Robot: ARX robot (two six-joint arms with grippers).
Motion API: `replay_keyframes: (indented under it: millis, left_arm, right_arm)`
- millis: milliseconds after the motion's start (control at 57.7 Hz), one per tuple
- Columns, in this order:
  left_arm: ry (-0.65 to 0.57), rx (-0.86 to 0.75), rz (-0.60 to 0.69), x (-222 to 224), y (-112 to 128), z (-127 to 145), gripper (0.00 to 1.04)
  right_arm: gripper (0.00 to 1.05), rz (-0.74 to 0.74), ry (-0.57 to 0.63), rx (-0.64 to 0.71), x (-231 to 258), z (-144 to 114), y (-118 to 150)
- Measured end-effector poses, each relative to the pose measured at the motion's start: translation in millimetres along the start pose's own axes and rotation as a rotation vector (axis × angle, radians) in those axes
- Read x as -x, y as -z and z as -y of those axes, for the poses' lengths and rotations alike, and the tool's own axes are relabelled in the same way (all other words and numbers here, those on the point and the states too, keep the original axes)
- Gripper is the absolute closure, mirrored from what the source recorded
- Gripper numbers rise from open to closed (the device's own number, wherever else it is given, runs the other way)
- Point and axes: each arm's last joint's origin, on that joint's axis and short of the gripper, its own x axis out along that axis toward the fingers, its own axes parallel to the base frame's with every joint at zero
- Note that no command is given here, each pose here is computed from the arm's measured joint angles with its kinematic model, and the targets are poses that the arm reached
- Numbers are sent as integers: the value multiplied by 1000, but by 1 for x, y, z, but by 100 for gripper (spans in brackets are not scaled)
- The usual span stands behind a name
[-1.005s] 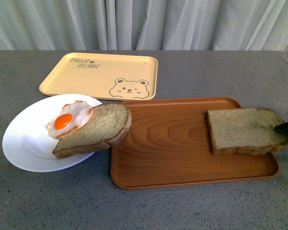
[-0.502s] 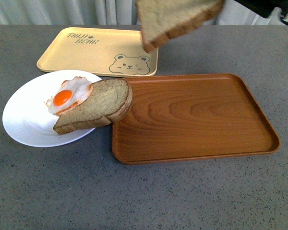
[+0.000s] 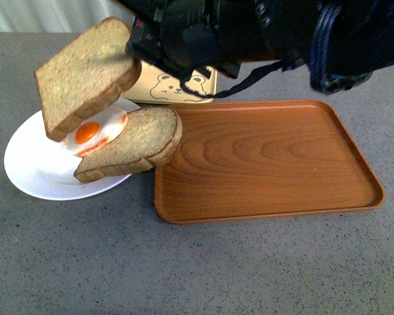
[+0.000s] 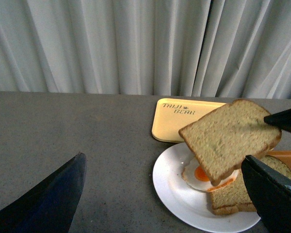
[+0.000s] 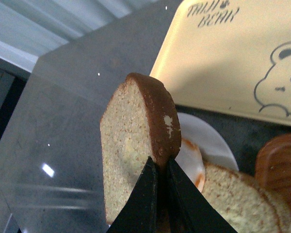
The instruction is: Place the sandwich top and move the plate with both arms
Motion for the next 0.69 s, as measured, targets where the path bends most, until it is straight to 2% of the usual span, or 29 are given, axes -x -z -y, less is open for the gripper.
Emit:
replay_keyframes:
  millis: [277,312,399,520,641,658,693]
  left_arm:
    - [0,0,0,0,0,0,9]
    - [0,0,0,0,0,0,9]
    - [0,0,0,0,0,0,9]
    - [0,0,0,0,0,0,9]
    - [0,0,0,0,0,0,9]
    - [0,0,0,0,0,0,9]
    - [0,0,0,0,0,0,9]
  right_arm:
    - [103,-54,135,-5,3,14,32]
    - [100,-59,143,-3,4,16,34]
    - [85,-65,165,-2,8,20,37]
    - [55,6,178,23,30,14,21]
    - [25,216,210,99,74,7,-18]
    - [22,254,232,120,80,7,-21]
    - [26,367,295,178,91,8,-27]
